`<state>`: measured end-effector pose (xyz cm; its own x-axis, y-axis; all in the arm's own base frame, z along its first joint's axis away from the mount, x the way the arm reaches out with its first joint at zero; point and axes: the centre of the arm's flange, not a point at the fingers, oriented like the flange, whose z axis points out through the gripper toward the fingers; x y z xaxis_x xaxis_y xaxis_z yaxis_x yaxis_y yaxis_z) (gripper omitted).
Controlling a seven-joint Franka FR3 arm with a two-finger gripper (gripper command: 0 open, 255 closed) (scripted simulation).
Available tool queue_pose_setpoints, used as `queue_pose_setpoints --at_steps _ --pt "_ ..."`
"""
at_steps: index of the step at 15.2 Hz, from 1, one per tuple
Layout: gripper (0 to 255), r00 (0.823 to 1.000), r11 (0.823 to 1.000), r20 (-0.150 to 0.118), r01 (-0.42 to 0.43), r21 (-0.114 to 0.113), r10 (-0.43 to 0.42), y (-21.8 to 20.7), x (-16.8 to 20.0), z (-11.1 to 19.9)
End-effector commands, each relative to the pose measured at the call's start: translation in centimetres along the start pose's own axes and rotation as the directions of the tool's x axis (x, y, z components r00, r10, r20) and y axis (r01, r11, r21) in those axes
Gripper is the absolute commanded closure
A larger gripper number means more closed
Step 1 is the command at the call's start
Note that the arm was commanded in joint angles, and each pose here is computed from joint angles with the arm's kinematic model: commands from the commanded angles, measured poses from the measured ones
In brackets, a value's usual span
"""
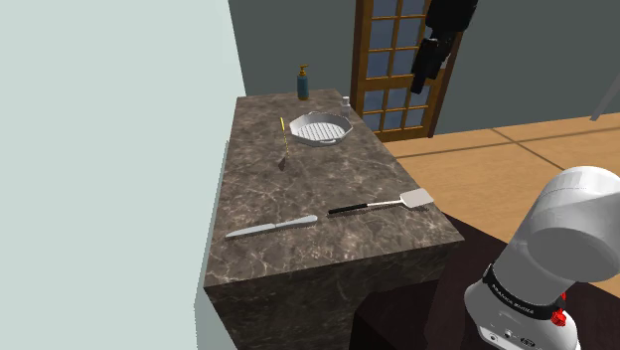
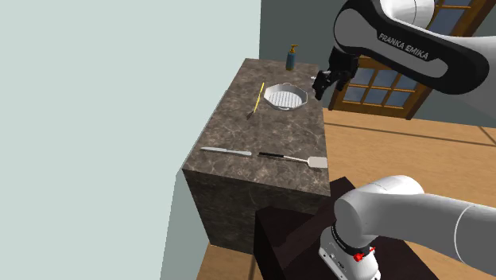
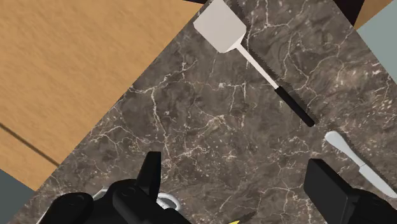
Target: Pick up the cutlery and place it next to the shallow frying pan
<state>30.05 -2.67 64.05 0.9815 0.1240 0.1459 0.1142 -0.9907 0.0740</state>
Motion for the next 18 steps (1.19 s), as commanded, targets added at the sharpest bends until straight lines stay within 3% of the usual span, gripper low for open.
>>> queue_pose_setpoints --at_steps 1,9,13,18 --pt "0 1.000 1.000 0.000 0.000 0.000 0.000 0.0 0.0 0.0" --pt "0 0.982 0.984 0.065 0.178 0.017 -0.178 -5.8 7.7 5.7" --pt "0 0.959 0.964 0.096 0.264 0.030 -0.266 -9.2 11.0 8.7" --pt "0 0.919 0.928 0.133 0.369 0.050 -0.372 -13.8 14.6 12.6"
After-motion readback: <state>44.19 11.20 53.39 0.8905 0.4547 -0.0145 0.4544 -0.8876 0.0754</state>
